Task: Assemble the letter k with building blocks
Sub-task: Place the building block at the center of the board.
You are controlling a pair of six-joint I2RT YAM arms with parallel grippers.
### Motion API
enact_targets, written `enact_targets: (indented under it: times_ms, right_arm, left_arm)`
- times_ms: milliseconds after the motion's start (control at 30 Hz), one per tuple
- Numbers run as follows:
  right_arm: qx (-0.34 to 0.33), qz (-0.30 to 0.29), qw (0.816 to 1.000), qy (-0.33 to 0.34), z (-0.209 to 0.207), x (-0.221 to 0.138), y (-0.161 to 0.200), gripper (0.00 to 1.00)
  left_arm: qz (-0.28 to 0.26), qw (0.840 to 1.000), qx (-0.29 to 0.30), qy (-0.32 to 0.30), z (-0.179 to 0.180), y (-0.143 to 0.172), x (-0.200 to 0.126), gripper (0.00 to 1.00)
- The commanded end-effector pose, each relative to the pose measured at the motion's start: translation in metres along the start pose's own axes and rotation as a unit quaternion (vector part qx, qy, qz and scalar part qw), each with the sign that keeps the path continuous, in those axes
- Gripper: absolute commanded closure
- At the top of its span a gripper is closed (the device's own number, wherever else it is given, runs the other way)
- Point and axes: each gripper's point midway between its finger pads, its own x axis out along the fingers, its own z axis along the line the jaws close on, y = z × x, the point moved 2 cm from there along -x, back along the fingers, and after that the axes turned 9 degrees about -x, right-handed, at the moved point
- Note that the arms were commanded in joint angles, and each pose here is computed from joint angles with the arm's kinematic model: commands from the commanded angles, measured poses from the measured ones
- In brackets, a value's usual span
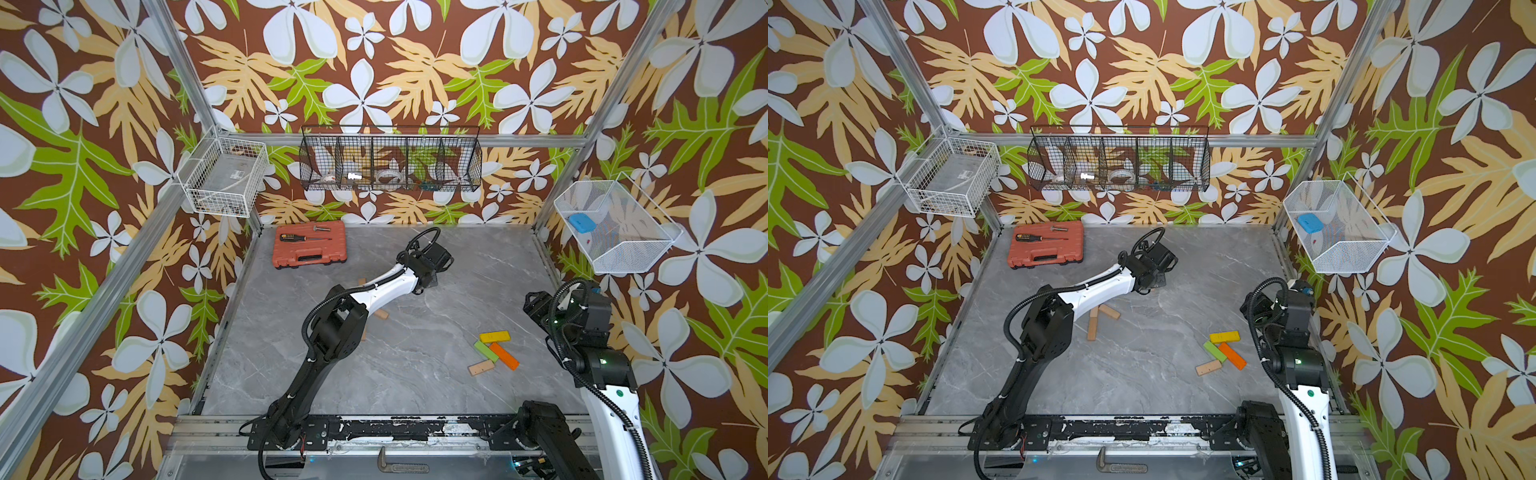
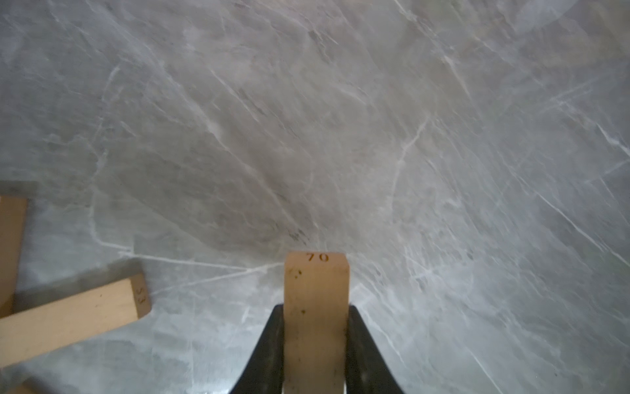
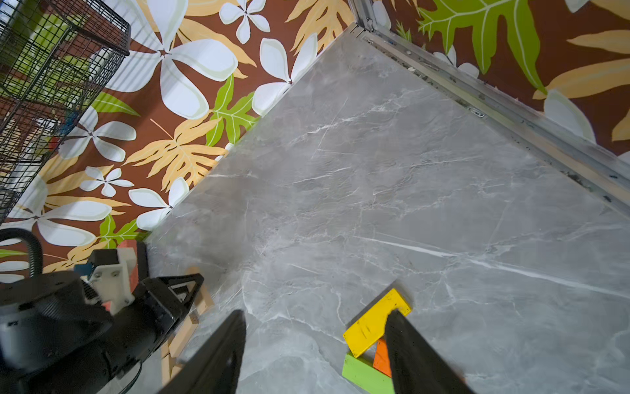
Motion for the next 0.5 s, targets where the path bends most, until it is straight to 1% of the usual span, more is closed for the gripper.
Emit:
enact_targets:
  times_ms: [0, 67, 133, 200, 300, 467]
  right_arm:
    - [0.005, 0.007, 1.000, -0.008, 0.001, 0.002, 0.004, 0.33]
    - [0.007, 0.008, 1.000, -0.007, 0.000, 0.003, 0.006, 0.33]
    - [0.006, 0.008, 1.000, -0.006, 0.000, 0.003, 0.006, 0.32]
    - [0.005, 0.009, 1.000, -0.004, -0.001, 0.003, 0.007, 0.32]
    - [0.006, 0.009, 1.000, -0.003, -0.001, 0.004, 0.006, 0.32]
    - [0.006, 0.009, 1.000, -0.003, -0.001, 0.004, 0.006, 0.31]
  left_arm:
    - [0.020, 0.999, -0.018, -0.024, 0.010, 0.002, 0.013, 1.00]
    - [0.030, 0.999, -0.015, -0.027, 0.011, 0.004, 0.024, 1.00]
    - [0.045, 0.999, 0.004, -0.021, 0.008, 0.008, 0.035, 0.98]
    - [0.046, 0.998, 0.023, -0.033, 0.011, 0.010, 0.042, 0.98]
    - [0.052, 0.997, 0.036, -0.050, 0.020, 0.011, 0.052, 0.96]
    - [0.068, 0.994, 0.067, -0.056, 0.027, 0.015, 0.059, 0.95]
